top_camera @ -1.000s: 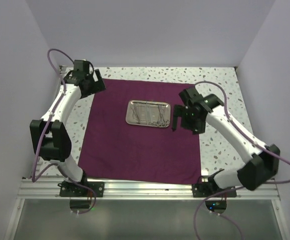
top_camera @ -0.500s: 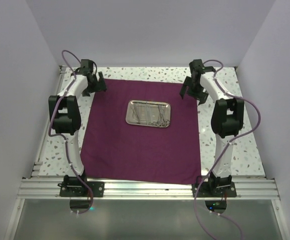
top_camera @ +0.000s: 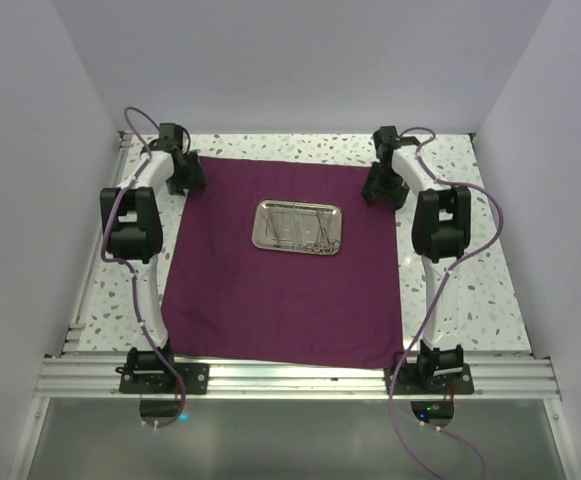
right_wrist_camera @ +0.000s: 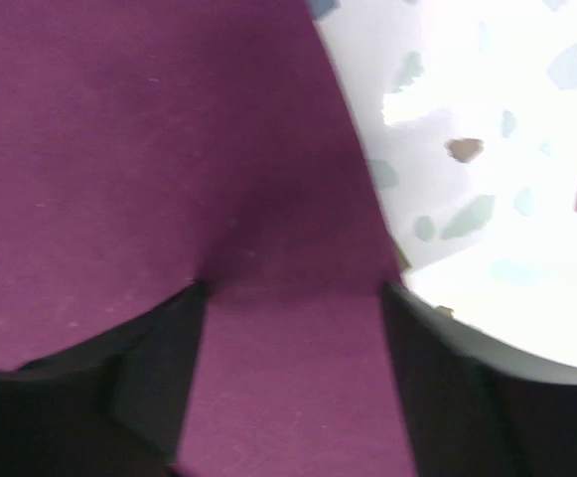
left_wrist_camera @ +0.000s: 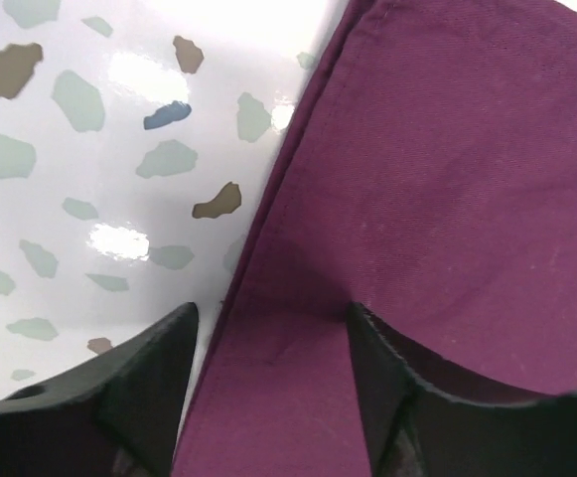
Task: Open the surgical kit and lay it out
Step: Open the surgical kit at the center of the board.
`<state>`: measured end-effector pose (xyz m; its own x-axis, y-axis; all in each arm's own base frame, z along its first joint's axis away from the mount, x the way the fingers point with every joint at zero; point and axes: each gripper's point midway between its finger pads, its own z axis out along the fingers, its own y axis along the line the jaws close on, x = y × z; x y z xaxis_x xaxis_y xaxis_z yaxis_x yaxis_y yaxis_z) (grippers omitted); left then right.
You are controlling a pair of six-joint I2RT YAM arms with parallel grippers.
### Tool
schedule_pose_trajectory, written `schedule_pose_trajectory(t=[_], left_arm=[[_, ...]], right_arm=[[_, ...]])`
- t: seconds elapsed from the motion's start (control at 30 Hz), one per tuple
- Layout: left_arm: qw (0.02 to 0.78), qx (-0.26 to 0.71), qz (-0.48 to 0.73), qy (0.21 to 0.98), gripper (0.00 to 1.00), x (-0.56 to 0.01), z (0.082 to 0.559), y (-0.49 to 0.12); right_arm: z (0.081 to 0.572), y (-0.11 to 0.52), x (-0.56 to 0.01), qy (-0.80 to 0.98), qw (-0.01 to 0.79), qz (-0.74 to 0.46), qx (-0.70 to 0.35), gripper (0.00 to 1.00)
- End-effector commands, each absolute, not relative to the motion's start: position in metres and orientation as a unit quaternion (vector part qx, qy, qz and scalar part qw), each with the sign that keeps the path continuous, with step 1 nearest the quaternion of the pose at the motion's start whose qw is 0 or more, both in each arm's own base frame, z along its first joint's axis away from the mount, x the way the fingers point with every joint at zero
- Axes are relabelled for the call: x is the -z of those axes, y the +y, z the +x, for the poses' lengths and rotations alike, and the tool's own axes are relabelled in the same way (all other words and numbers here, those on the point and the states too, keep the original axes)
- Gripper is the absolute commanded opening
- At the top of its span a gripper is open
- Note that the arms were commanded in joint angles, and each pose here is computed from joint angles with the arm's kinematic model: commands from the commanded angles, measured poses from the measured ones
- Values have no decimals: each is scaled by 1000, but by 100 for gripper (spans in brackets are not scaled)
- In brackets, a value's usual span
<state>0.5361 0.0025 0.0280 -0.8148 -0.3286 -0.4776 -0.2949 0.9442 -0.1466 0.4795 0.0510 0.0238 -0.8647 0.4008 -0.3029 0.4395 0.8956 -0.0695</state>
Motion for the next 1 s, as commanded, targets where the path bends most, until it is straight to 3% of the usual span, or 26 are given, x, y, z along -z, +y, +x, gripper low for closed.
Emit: schedule_pose_trajectory(t=[0.0, 0.07, 0.13, 0.23, 0.3, 0.33, 0.67, 0.87, 0.9, 0.93, 0.97], left_arm=[[259, 49, -151, 953, 62, -29, 542, -1], [258, 51, -149, 953, 51, -28, 542, -1], [258, 59, -146, 953, 41, -28, 543, -4], [258, 70, -144, 953, 5, -28, 545, -8], [257, 74, -144, 953, 0, -27, 545, -11], [258, 77, -145, 952, 0, -27, 546, -12], [297, 51, -201, 932, 0, -50, 569, 21], [311, 63, -215, 923, 0, -57, 600, 29], [312, 73, -214, 923, 0, -58, 602, 26], [314, 80, -215, 921, 2, -61, 602, 24], [316, 86, -216, 920, 12, -63, 601, 22]], right_arm=[[483, 39, -5, 962, 132, 221, 92, 70], [481, 37, 9, 963, 121, 220, 95, 63], [481, 37, 17, 964, 115, 218, 96, 49], [483, 36, 33, 966, 105, 216, 92, 19], [483, 36, 44, 968, 93, 215, 94, 1], [489, 38, 42, 967, 97, 218, 86, 0], [547, 39, 29, 958, 150, 243, 34, 0], [549, 32, 23, 953, 159, 257, 19, 0], [548, 31, 21, 953, 158, 257, 22, 4], [542, 29, 22, 955, 151, 255, 25, 21], [545, 29, 17, 954, 162, 253, 23, 40]])
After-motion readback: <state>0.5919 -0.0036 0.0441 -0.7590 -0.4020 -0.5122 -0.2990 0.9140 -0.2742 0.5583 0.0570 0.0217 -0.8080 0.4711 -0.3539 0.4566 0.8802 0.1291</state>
